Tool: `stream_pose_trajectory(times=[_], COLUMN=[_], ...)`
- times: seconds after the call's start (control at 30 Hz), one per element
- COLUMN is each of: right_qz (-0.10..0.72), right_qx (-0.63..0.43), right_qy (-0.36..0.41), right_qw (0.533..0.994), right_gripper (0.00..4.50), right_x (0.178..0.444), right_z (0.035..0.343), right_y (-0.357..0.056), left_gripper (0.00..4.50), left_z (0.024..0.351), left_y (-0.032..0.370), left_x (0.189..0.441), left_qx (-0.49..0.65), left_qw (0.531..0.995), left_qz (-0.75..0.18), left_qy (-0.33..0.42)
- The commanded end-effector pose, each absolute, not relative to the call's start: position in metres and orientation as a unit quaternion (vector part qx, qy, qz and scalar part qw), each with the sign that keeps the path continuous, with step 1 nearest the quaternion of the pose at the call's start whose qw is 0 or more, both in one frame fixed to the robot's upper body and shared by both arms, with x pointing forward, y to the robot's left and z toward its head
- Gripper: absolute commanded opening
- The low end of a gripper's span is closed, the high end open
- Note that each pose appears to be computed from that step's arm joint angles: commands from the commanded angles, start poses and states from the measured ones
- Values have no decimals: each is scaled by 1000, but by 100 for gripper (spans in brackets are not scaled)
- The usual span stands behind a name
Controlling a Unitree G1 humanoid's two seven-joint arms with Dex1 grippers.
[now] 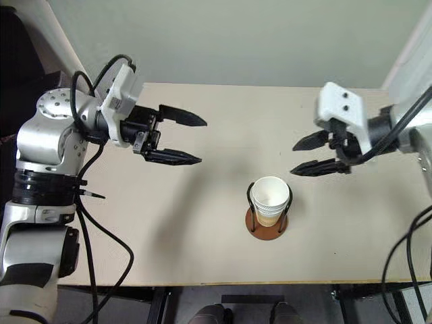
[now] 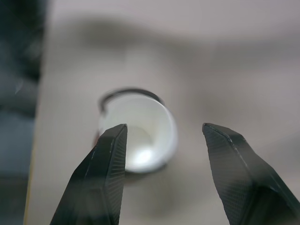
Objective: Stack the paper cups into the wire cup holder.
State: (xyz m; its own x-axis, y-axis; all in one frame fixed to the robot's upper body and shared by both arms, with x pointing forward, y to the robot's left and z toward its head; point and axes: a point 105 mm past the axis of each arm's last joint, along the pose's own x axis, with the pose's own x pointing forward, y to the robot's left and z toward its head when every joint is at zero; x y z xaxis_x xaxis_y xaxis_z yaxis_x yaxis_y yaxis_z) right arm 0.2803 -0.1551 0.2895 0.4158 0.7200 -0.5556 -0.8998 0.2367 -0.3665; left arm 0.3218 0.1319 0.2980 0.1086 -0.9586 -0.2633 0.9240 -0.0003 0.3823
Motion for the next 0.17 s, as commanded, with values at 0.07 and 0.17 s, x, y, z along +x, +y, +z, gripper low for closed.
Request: stream_pose_trajectory(times=[0.07,0.17], right_qz=[485,477], right_qx=[-307,-288], right_qy=[123,121], right_qw=[810,822], right_gripper=[261,261], right_x=[271,266], right_z=[291,290], right_y=[-165,-167], left_gripper=[450,450], left_z=[302,302], left_y=[134,134], left_x=[312,312], left_qx=[255,250], left_qw=[698,701], left_qz=[-668,-666], left_qy=[-43,-41])
